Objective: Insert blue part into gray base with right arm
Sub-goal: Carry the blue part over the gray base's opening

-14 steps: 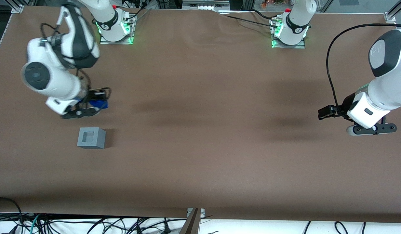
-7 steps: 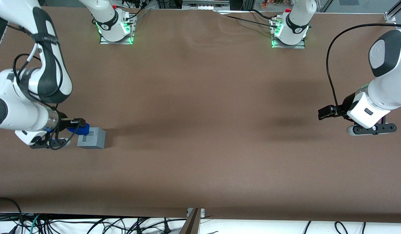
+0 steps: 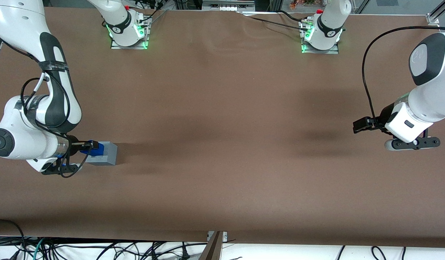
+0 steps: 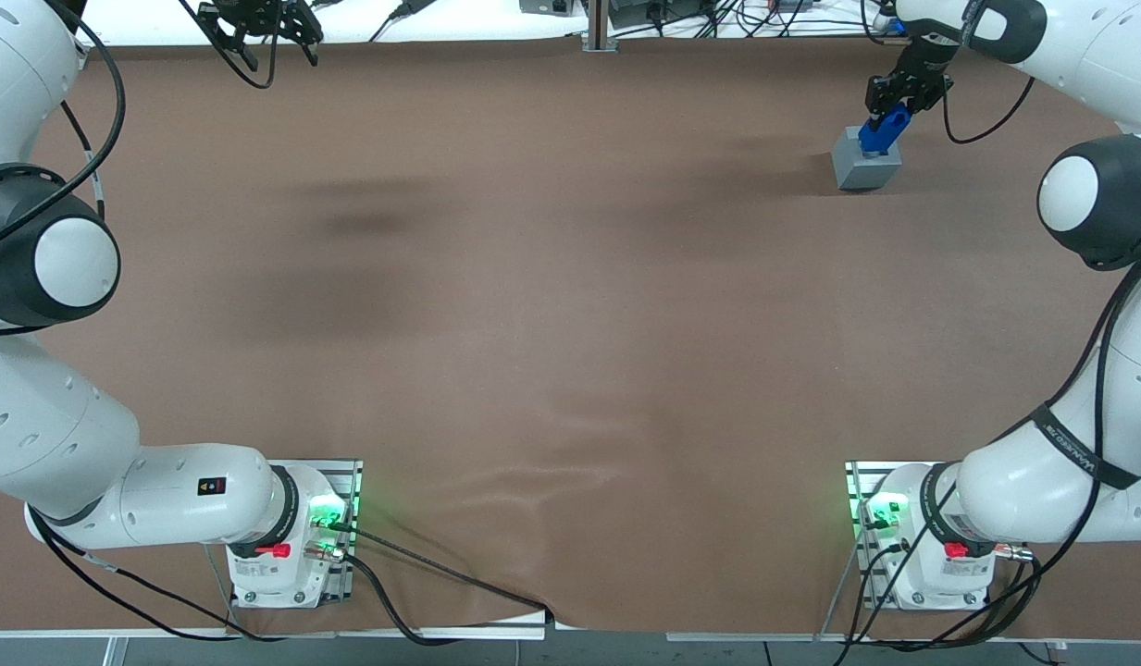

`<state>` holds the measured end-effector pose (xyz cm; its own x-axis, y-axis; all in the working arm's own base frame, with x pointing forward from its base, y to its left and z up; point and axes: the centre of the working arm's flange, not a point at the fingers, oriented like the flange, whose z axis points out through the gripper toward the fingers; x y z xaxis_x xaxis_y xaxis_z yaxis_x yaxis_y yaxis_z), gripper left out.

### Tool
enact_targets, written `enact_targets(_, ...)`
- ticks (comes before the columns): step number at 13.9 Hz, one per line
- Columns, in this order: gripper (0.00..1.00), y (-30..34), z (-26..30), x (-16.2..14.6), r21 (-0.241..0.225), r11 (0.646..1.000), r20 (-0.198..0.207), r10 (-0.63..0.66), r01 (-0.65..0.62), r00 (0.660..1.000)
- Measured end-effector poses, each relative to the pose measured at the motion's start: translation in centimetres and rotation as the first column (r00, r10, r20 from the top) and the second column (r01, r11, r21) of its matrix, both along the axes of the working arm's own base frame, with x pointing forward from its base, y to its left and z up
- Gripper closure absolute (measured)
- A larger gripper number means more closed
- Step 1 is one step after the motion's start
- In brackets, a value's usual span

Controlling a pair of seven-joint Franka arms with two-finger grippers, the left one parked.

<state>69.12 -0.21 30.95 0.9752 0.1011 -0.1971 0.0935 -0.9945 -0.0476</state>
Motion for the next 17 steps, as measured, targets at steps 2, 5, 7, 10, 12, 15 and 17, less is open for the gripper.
enact_targets(2,0.5,0.0,-0.2,0.0,0.0,1.0,-0.004,0.0,0.0,1.0)
enact_targets(5,0.5,0.0,-0.7,0.0,0.0,1.0,-0.01,0.0,0.0,1.0)
enact_targets(7,0.5,-0.1,-1.2,0.0,0.0,1.0,-0.016,0.0,0.0,1.0)
enact_targets(10,0.5,-0.1,-1.3,0.0,0.0,1.0,-0.017,0.001,-0.001,1.0)
enact_targets(12,0.5,-0.1,-1.1,0.1,0.0,1.0,-0.012,0.001,-0.001,1.0)
enact_targets(15,0.5,-0.1,-0.7,0.3,-0.004,1.0,-0.003,0.004,-0.004,1.0)
enact_targets(17,0.5,-0.2,-0.6,0.3,-0.009,1.0,-0.002,0.005,-0.005,1.0)
